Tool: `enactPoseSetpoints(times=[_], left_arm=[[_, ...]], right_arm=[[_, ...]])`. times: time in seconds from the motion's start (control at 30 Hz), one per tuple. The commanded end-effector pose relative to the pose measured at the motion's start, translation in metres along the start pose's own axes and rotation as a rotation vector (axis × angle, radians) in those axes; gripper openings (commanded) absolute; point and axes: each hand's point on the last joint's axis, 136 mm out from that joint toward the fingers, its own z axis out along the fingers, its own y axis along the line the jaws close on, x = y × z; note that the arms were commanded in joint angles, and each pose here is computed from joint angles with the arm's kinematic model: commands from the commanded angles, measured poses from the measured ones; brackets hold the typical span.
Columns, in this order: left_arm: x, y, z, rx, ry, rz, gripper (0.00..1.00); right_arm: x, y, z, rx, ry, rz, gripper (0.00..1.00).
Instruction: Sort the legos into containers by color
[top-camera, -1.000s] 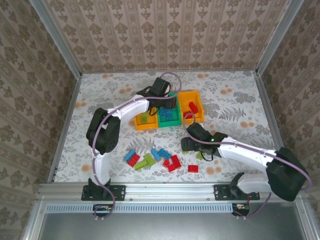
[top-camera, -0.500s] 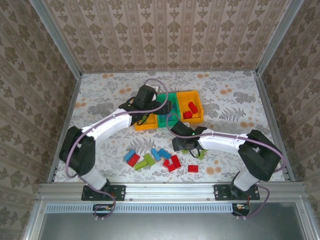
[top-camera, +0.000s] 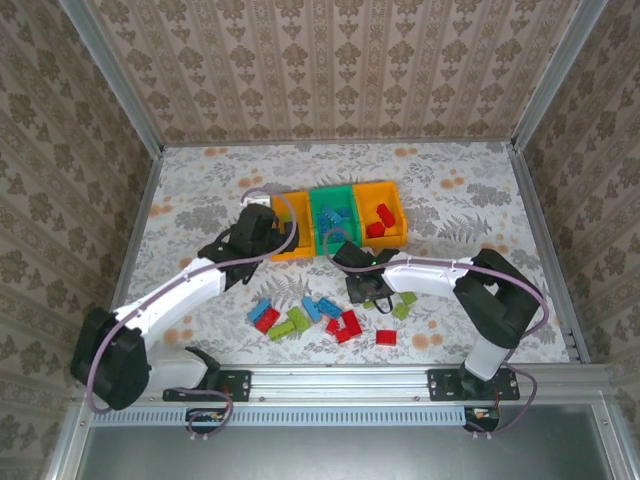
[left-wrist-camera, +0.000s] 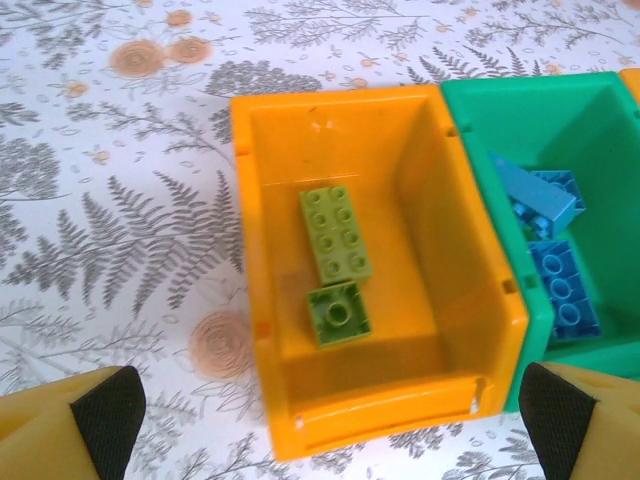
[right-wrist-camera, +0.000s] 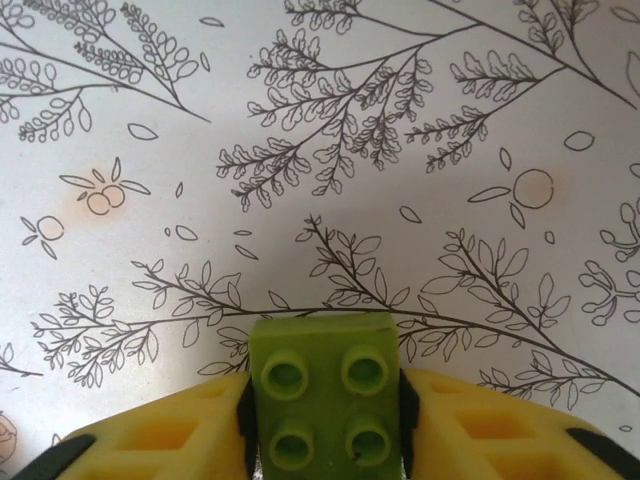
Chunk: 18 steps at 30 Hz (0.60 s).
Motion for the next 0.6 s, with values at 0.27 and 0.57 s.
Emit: enactPoseSetpoints(times=[0.27, 0.57], left_arm=[[0.031, 0.055, -0.032, -0.132, -0.043, -0.035, 1.00], [0.059, 0.072, -0.041, -0.157, 0.002, -0.034, 1.00]], right_arm=[[-0.084, 0.055, -0.068, -0.262, -0.199, 0.024, 0.36], [-0.177, 0.117, -0.096, -0.485, -0.307, 0.053, 0.35]])
